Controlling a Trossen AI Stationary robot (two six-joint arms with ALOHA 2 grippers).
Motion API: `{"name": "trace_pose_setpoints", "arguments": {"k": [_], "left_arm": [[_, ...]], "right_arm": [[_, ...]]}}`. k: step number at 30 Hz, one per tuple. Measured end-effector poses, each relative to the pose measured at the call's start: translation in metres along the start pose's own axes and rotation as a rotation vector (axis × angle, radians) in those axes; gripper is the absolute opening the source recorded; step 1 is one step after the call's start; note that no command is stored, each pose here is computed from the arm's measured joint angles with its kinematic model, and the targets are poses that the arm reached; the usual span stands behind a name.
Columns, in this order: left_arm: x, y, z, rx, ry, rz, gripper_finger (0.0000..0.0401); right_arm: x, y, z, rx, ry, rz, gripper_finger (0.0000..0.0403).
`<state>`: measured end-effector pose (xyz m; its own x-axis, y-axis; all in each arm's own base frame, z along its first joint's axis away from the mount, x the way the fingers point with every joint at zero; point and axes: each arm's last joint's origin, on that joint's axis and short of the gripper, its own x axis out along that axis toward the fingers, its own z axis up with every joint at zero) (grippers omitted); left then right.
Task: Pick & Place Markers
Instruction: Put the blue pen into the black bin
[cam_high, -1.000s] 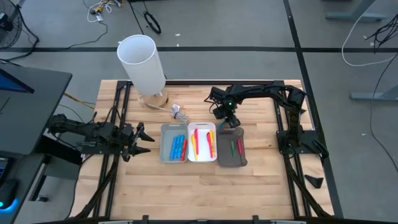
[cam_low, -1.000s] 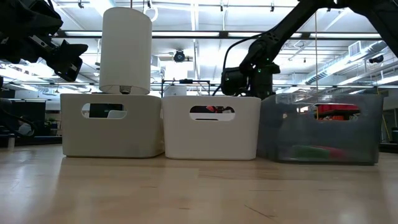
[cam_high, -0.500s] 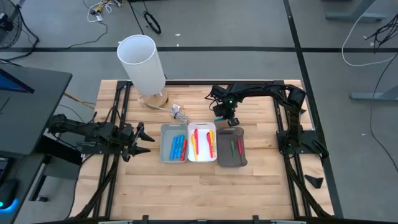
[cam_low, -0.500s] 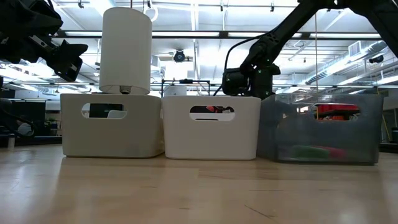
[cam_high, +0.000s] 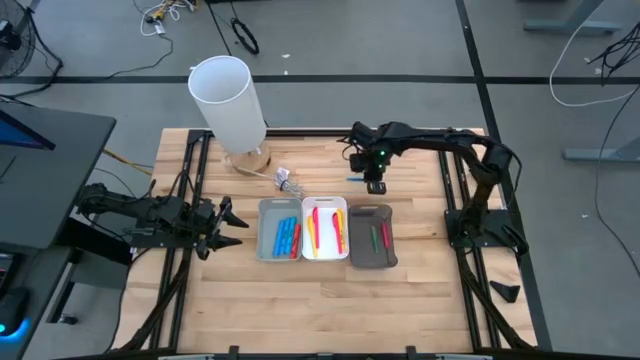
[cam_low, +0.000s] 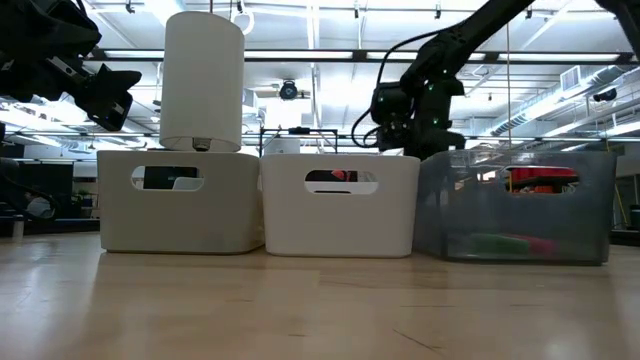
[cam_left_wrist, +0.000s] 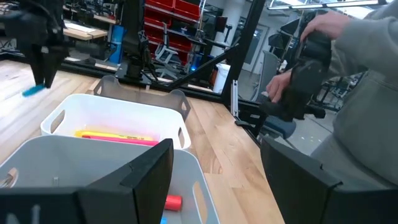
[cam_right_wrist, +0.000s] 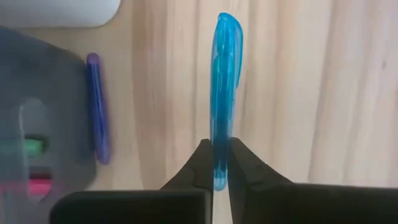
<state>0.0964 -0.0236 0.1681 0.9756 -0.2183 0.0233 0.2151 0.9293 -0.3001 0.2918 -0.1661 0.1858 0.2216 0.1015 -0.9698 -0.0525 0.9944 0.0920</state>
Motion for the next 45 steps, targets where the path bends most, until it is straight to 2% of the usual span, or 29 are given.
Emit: {"name": "trace_pose_setpoints", "arguments": {"k": [6,16,21,25,34,40,45], "left_arm": [[0.0,0.0,0.0,0.0,0.0,0.0,0.0248],[0.0,0.0,0.0,0.0,0.0,0.0,0.0248],[0.0,0.0,0.0,0.0,0.0,0.0,0.0248],[0.0,0.0,0.0,0.0,0.001,0.0,0.0248],[0.0,0.0,0.0,0.0,0.0,0.0,0.0248],[0.0,0.0,0.0,0.0,0.001,0.0,0.0248],[0.0,0.0,0.0,0.0,0.0,0.0,0.0248]], "right_arm": [[-0.024,0.008,-0.004,0.181,-0.029,-0.017,0.0013],[-0.049,0.019,-0.012,0.821,-0.047,-0.009,0.0013],[-0.058,0.023,-0.013,1.099,-0.074,-0.002,0.0013],[-0.063,0.029,-0.011,1.261,-0.105,0.01,0.0013],[-0.064,0.053,0.001,1.419,-0.125,0.04,0.0013],[-0.058,0.087,0.016,1.416,-0.102,0.071,0.0013],[-0.053,0.115,0.025,1.405,-0.11,0.053,0.0013]]}}
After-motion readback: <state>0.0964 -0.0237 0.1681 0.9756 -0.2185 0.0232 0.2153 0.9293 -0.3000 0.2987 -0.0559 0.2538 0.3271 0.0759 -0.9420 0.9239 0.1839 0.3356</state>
